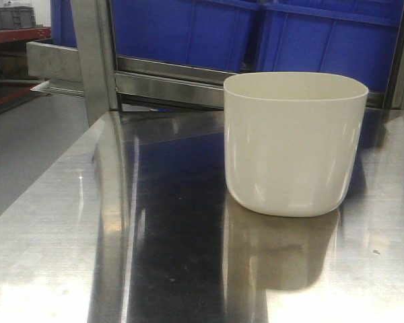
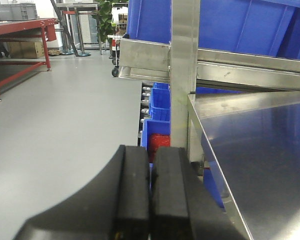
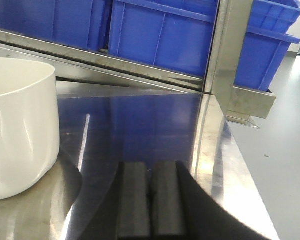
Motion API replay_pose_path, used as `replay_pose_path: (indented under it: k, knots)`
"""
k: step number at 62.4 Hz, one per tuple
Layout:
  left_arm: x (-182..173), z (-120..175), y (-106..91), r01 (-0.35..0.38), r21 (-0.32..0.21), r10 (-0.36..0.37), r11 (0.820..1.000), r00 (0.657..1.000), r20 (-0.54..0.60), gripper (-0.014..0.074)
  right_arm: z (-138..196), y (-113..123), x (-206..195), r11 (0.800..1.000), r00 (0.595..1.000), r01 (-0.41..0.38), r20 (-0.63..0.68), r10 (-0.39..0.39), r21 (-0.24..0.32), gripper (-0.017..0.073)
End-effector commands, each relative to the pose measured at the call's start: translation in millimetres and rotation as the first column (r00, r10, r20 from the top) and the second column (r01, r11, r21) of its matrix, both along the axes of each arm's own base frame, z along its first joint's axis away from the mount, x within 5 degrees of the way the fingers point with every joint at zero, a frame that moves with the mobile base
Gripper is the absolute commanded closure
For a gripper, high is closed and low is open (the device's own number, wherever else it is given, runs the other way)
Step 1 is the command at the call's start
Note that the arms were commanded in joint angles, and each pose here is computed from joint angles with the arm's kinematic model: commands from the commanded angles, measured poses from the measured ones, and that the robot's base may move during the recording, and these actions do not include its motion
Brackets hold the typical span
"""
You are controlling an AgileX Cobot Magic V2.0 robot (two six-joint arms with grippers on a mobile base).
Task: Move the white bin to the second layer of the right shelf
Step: 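Lower the right gripper toward the rim of the white bin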
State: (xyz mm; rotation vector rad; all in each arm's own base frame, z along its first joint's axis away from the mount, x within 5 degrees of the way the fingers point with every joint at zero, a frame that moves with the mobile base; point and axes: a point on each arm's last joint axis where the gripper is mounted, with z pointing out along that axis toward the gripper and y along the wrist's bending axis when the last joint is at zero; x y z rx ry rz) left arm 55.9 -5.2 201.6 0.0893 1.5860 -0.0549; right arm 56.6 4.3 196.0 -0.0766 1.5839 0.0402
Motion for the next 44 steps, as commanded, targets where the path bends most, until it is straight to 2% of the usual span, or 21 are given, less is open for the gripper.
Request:
replay_pose_path:
  k: [1,44]
  knots:
    - [-0.4,-1.1,0.3,-0.003,-0.020,0.004,1.000,0.997,0.072,0.0509,9.1,-0.5,-1.6,1.000,0.994,0.005,0.108,-0.005,-0.009,0.0511]
    - [-0.4,-1.1,0.3,-0.003,-0.020,0.004,1.000,0.997,0.072,0.0509,9.4,-0.5,-1.6,1.000,0.994,0.006,0.111,-0.005,-0.008,0.0511]
